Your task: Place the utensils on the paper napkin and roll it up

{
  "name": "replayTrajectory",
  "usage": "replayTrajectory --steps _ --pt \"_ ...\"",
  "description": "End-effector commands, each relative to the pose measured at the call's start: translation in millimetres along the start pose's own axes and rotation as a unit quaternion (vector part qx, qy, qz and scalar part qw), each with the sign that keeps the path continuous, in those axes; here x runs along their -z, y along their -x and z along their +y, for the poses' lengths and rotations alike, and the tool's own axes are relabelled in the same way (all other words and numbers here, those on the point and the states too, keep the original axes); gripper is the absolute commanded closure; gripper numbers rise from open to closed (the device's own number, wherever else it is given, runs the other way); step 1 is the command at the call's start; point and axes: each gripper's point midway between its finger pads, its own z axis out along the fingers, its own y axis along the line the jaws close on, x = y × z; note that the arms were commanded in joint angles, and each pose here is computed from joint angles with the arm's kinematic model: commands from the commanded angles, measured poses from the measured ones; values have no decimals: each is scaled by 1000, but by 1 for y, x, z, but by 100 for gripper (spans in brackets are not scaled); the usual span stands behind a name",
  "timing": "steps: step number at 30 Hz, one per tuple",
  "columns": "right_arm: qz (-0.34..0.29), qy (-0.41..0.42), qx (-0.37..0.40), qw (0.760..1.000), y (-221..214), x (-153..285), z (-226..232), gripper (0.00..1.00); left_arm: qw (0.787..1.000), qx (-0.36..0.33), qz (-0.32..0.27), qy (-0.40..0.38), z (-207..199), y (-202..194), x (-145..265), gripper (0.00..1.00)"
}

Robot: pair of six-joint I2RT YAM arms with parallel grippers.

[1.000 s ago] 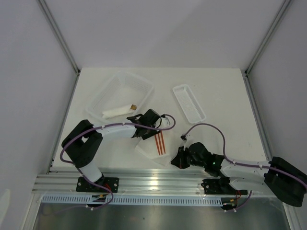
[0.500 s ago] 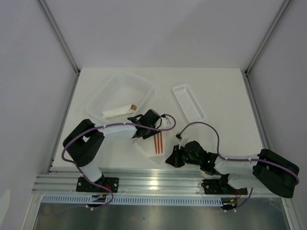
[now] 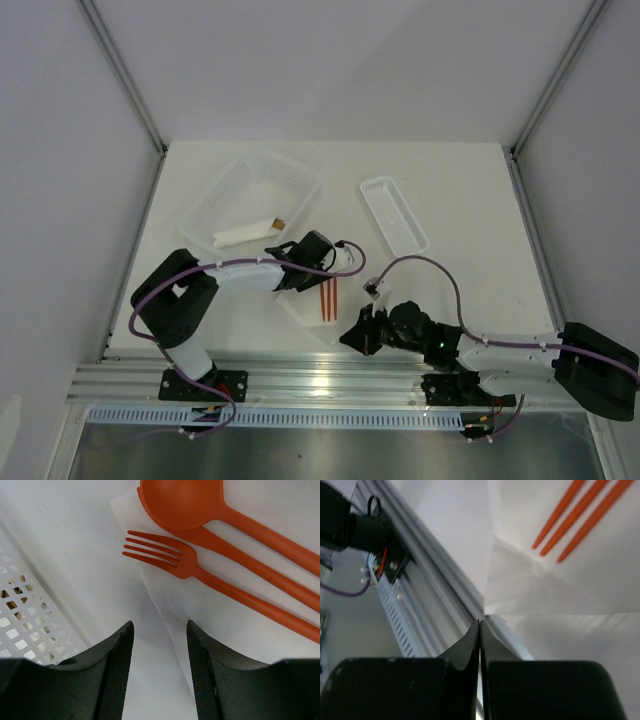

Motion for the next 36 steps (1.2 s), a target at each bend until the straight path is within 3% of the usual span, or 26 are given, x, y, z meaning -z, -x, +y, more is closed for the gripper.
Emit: replayTrajectory --steps 1,4,16,25,36 --pt "6 9 67 998 -14 3 10 100 1000 -8 -5 4 1 0 2 49" --pt "35 7 73 997 -34 2 7 100 1000 -7 -4 6 1 -1 2 49" --pt "47 -24 94 994 -48 -35 -4 100 1000 -5 -4 -5 -3 -2 5 49" --pt "-9 -43 94 995 -19 -44 5 100 1000 -4 -4 -7 -3 -2 7 49" --pt "-30 -94 96 990 9 -54 -7 100 1000 -6 -8 0 1 1 7 49"
